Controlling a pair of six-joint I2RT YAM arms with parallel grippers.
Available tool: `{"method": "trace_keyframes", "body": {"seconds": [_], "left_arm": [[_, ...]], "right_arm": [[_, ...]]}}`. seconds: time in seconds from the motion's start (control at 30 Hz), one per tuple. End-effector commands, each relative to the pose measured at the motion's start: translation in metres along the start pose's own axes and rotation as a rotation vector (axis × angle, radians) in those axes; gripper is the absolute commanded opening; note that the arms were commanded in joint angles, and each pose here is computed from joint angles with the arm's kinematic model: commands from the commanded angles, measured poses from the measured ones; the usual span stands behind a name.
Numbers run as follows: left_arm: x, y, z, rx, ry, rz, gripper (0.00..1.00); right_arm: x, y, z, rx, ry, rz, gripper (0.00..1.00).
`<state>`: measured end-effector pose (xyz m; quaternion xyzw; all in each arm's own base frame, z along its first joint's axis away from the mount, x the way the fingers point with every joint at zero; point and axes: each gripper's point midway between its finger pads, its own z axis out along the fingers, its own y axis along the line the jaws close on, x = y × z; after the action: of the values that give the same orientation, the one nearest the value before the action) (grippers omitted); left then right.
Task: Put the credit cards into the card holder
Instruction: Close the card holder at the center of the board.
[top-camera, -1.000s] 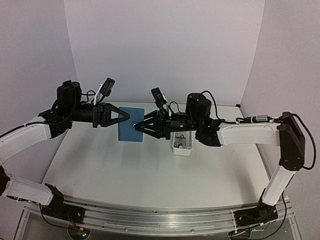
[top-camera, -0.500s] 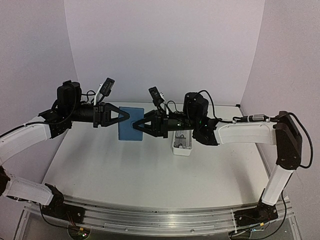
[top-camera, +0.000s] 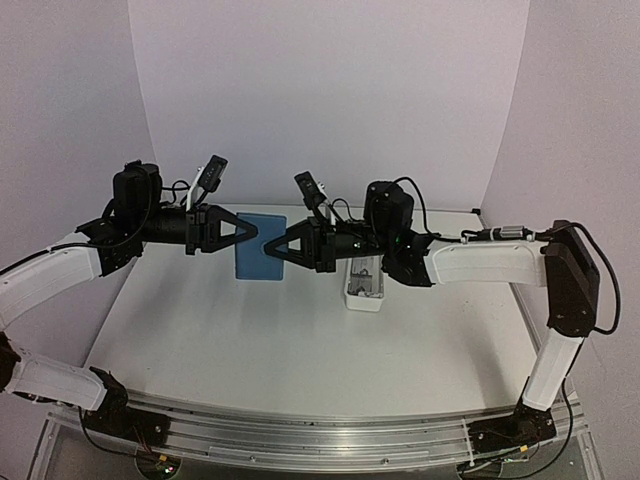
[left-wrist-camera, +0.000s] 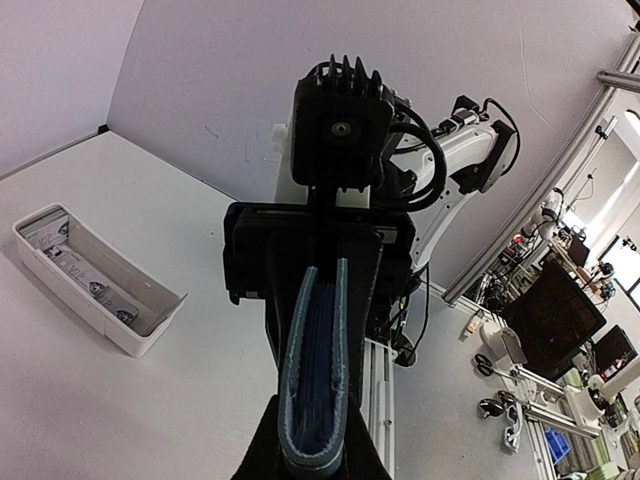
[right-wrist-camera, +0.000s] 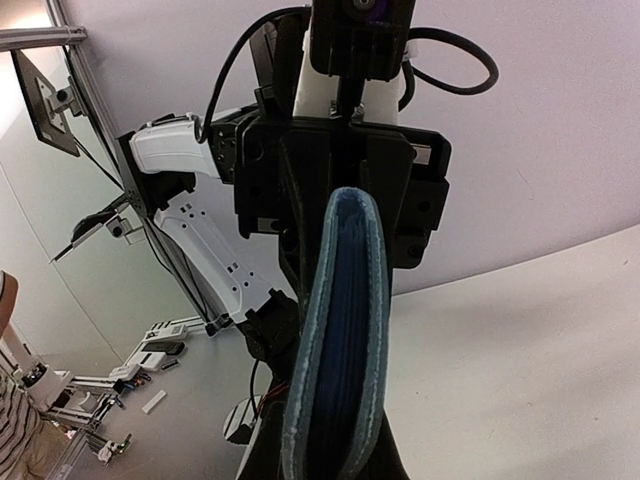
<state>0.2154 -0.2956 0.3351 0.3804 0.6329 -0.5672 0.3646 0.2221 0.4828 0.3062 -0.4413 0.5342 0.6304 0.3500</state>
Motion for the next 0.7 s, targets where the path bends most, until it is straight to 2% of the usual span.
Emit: {"method": "trace_keyframes", "body": {"seconds": [0.0, 0.07, 0.1, 0.13, 0.17, 0.2, 0.23, 0.27, 0.3, 0.4, 0.43, 0.57, 0.67], "left_arm": [[-0.013, -0.018, 0.001, 0.048, -0.019, 0.057, 0.00], [-0.012, -0.017, 0.001, 0.040, -0.019, 0.048, 0.00], [-0.012, -0.015, 0.001, 0.033, -0.021, 0.038, 0.00], [-0.011, -0.011, 0.001, 0.015, -0.024, 0.013, 0.00], [-0.010, -0.008, 0.001, 0.001, -0.026, -0.002, 0.00], [-0.009, -0.006, 0.001, -0.005, -0.027, -0.009, 0.00], [-0.006, 0.005, -0.001, -0.042, -0.033, -0.062, 0.00], [-0.003, 0.012, -0.003, -0.059, -0.035, -0.100, 0.00], [0.001, 0.022, -0.006, -0.081, -0.038, -0.141, 0.00], [0.013, 0.043, -0.013, -0.116, -0.033, -0.255, 0.00], [0.024, 0.056, -0.014, -0.128, -0.017, -0.322, 0.00], [0.057, 0.085, -0.007, -0.124, 0.026, -0.474, 0.00], [0.081, 0.109, 0.001, -0.140, 0.047, -0.589, 0.00]], "right_arm": [[-0.015, -0.008, 0.004, 0.062, -0.034, -0.026, 0.00], [-0.014, -0.010, 0.003, 0.075, -0.032, -0.028, 0.00], [-0.014, -0.010, 0.003, 0.076, -0.031, -0.024, 0.04], [-0.013, -0.011, 0.003, 0.081, -0.032, -0.010, 0.31], [-0.011, -0.012, 0.003, 0.084, -0.031, 0.001, 0.47], [-0.011, -0.012, 0.002, 0.085, -0.031, 0.005, 0.49], [-0.010, -0.013, 0.001, 0.100, -0.035, 0.017, 0.72], [-0.010, -0.015, -0.002, 0.120, -0.039, 0.017, 0.79], [-0.008, -0.019, -0.007, 0.162, -0.048, 0.019, 0.84], [-0.018, -0.028, -0.028, 0.302, -0.092, 0.000, 0.90], [-0.019, -0.042, -0.044, 0.415, -0.110, 0.006, 0.98], [-0.032, -0.058, -0.084, 0.653, -0.127, -0.024, 0.98], [-0.037, -0.057, -0.098, 0.713, -0.134, -0.046, 0.98]]}}
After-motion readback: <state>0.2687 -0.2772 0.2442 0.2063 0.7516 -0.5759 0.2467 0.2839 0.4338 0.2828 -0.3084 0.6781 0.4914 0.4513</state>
